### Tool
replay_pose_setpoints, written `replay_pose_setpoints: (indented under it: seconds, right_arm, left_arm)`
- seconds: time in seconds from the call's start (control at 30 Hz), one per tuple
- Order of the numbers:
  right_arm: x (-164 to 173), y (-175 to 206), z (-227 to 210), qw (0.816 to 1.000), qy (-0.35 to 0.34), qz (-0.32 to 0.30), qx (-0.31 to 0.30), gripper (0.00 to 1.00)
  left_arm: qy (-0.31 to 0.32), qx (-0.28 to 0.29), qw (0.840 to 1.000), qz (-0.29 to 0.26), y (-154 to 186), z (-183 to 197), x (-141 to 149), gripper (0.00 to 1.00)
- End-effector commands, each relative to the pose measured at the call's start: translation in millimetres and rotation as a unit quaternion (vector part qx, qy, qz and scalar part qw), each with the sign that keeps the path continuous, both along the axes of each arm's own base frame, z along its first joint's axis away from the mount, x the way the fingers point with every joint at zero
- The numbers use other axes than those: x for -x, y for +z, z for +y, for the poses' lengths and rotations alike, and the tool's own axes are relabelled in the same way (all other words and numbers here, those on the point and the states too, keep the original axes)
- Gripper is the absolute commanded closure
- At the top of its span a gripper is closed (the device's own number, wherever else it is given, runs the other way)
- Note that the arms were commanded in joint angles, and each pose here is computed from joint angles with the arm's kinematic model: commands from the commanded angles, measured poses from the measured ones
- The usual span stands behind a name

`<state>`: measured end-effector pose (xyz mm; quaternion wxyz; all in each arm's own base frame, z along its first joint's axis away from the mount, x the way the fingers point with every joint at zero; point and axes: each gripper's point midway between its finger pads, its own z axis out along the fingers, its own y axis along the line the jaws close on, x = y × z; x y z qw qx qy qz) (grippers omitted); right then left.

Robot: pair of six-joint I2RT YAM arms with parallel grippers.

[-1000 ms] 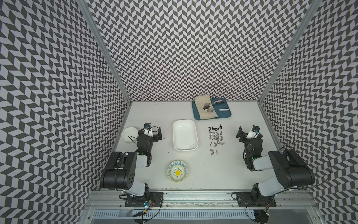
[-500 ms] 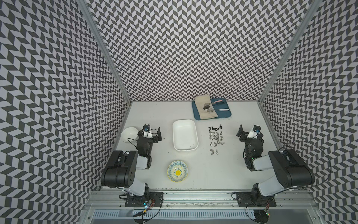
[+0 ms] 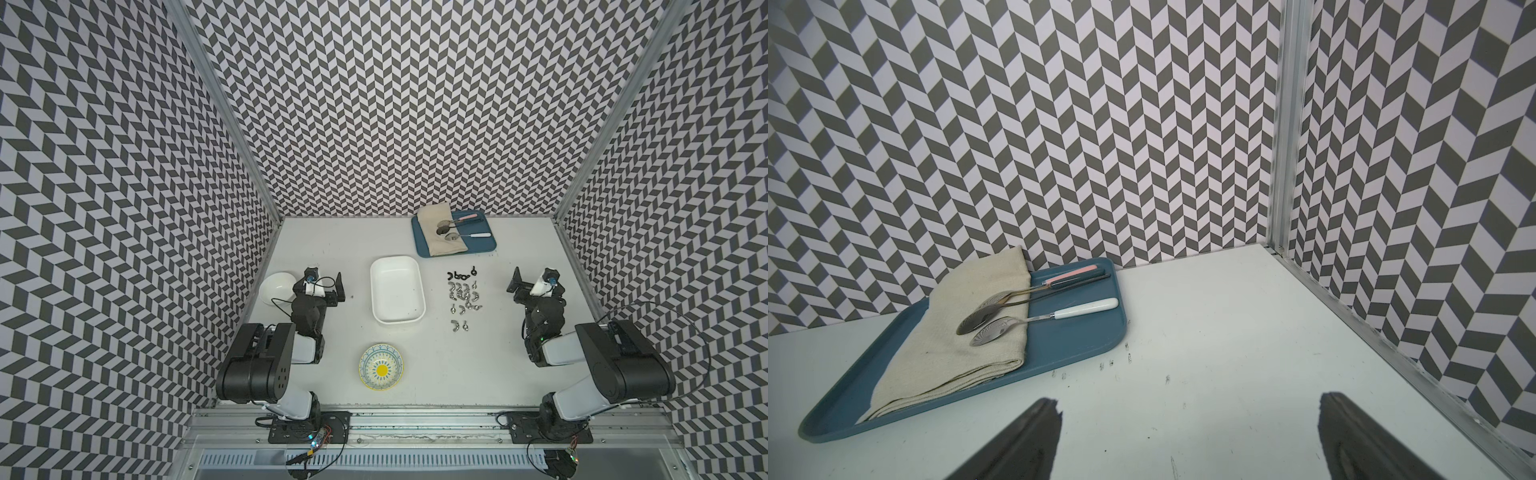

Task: Take out the wing nut from the storage box
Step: Reset both arms

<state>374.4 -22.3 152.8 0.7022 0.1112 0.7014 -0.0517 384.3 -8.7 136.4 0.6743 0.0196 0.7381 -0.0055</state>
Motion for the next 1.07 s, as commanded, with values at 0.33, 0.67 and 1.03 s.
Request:
replay_pose_setpoints:
  seconds: [0.33, 0.67, 1.03]
  right_arm:
    - [0, 10, 0, 1.000, 0.003, -0.023, 0.002, 0.00]
    - [0, 10, 0, 1.000, 0.003, -0.023, 0.002, 0.00]
    - [0, 10, 0, 1.000, 0.003, -0.023, 0.002, 0.00]
  left_arm:
    - [0.066, 0.038, 0.997, -0.033, 13, 26, 11, 0.00]
    - [-0.015, 0.001, 1.000, -0.010, 7, -3, -2, 0.00]
    - [-0.016, 0.000, 1.000, -0.002, 4, -4, -8, 0.00]
